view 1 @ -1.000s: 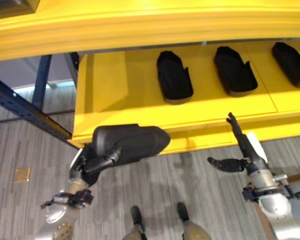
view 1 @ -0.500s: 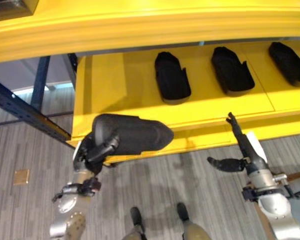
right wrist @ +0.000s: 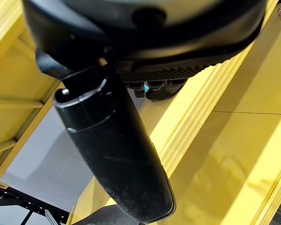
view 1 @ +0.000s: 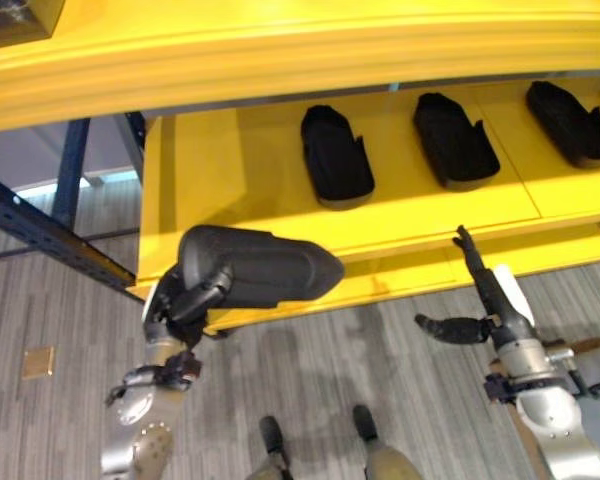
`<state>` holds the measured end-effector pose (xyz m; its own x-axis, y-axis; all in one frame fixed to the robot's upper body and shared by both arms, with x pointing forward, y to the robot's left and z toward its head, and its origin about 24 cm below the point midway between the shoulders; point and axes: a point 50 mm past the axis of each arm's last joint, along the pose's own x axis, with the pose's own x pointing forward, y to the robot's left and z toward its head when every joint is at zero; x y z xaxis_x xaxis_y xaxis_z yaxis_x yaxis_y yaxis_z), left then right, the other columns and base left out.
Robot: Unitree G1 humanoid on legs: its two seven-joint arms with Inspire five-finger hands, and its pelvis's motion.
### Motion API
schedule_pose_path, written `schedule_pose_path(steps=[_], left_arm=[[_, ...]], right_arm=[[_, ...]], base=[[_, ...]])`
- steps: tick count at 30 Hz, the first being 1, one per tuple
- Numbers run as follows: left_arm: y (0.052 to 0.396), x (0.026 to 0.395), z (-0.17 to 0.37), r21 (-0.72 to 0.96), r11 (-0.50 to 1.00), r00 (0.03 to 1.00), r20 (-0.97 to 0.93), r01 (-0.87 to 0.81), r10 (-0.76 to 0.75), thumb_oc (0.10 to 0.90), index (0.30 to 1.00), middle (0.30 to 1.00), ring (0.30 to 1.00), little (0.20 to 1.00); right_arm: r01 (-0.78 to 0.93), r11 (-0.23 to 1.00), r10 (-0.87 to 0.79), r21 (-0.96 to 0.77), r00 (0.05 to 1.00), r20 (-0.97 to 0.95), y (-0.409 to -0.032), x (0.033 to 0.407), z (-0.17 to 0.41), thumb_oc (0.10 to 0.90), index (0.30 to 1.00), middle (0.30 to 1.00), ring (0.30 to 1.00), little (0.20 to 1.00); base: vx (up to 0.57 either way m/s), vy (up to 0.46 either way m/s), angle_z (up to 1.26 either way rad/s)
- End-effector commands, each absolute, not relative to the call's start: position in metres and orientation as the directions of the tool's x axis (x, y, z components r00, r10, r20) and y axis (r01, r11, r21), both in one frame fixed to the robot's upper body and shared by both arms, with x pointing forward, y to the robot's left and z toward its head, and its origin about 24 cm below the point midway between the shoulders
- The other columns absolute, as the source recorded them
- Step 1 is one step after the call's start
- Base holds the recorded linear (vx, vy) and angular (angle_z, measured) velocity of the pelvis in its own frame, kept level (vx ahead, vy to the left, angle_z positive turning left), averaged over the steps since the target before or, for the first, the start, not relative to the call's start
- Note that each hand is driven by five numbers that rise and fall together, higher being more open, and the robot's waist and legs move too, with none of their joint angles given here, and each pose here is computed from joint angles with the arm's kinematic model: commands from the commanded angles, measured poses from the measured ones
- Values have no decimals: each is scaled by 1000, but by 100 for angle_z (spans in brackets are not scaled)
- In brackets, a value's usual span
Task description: Move parts from the plastic box to the shelf.
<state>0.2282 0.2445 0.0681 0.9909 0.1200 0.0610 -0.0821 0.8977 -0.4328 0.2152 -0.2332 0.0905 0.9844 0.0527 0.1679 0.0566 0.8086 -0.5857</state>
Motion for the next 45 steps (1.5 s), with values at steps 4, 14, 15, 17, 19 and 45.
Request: schedule_pose_path(steps=[4,14,15,17,19,45], left_arm=[[260,247,159,-510,858,818,517,59,251,400,300,300,300,300],[250,248,148,-639,761,838,472,110,275,400,300,300,300,300],[247,248,146,-656,746,843,464,118,274,400,300,300,300,300],[242,249,143,-680,721,853,451,138,262,400,300,300,300,300],[234,250,138,-708,689,869,430,156,244,400,300,300,300,300],[254,243,154,-683,730,785,470,33,404,400,300,300,300,300]], right_arm=[[203,787,71,-582,908,412,-232,221,137,900,1000,1000,1000,1000],[200,791,64,-579,913,403,-230,221,135,900,1000,1000,1000,1000],[200,790,64,-579,913,402,-230,222,135,900,1000,1000,1000,1000],[199,790,62,-579,915,399,-229,222,135,900,1000,1000,1000,1000],[200,790,64,-580,914,401,-228,223,135,900,1000,1000,1000,1000],[211,785,57,-582,912,406,-228,224,138,900,1000,1000,1000,1000]], base=[[0,0,0],[0,0,0],[0,0,0],[0,0,0],[0,0,0],[0,1,0]])
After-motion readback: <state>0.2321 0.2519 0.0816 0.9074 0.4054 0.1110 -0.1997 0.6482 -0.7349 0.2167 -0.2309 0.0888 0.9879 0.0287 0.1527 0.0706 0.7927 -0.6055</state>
